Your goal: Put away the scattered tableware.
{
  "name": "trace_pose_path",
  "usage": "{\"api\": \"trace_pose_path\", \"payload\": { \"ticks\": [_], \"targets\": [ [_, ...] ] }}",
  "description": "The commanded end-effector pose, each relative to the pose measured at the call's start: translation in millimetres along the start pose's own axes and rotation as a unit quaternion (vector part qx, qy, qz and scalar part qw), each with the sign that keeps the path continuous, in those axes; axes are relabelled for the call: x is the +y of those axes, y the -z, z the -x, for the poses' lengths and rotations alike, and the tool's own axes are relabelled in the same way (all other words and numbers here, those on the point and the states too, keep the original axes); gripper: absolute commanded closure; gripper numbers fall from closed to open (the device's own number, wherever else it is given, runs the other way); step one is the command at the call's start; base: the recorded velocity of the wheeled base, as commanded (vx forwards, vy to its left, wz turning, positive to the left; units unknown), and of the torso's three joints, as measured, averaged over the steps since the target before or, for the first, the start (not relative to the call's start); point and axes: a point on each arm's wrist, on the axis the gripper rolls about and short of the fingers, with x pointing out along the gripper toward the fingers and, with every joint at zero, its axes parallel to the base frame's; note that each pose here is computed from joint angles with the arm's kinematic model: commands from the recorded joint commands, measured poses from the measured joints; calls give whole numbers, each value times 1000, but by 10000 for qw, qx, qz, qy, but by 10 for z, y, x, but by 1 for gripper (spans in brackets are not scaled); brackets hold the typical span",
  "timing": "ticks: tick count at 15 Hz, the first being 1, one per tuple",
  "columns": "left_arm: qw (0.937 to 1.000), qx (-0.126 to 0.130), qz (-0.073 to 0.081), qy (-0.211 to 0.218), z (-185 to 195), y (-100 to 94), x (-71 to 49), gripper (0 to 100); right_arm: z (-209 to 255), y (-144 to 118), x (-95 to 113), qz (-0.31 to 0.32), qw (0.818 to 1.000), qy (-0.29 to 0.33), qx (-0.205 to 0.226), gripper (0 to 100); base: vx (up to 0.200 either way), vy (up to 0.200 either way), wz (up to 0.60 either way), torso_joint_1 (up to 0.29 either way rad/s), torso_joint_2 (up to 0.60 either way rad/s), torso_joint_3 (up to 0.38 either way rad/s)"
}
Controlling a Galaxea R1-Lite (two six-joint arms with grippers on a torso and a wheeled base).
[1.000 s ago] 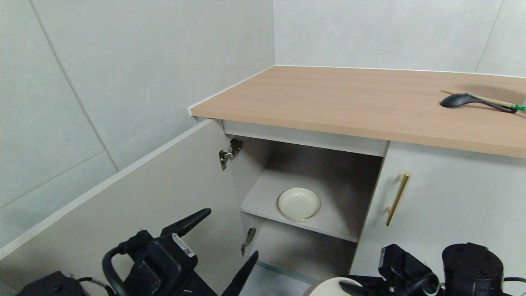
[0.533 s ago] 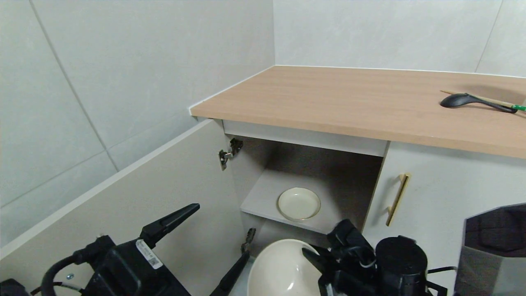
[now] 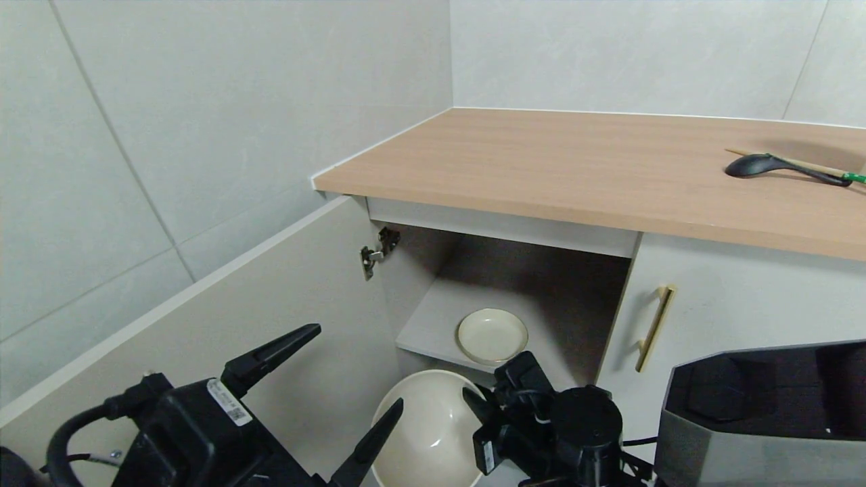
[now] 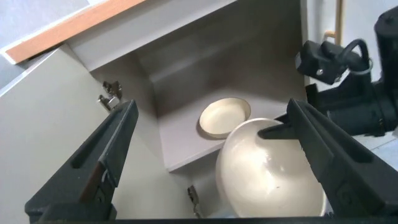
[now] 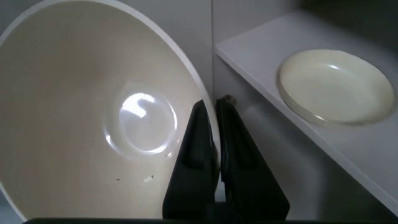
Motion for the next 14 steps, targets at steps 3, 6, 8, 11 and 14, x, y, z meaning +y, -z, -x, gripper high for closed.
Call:
{"api": "trace_pose_path", "payload": {
  "ticks": [3,6,8,11,14],
  "targets": [
    [10000,47,-5,-1,5,18,1,0,-393,85,-123,-99,9979,547,-323,100,0,0,0,0,0,0],
    [10000,61,-1,4,1,23,-2,0,-670,29,-290,-253,9933,966,-586,100,0,0,0,0,0,0],
    [10000,68,5,6,-9,25,-6,0,-803,37,-432,-497,9866,1435,-591,100,0,0,0,0,0,0],
    [10000,68,12,6,-23,24,-9,0,-845,51,-569,-578,9827,1651,-605,100,0,0,0,0,0,0],
    [10000,65,13,14,-22,24,-11,0,-844,17,-661,-644,9789,1823,-666,100,0,0,0,0,0,0]
  ]
}}
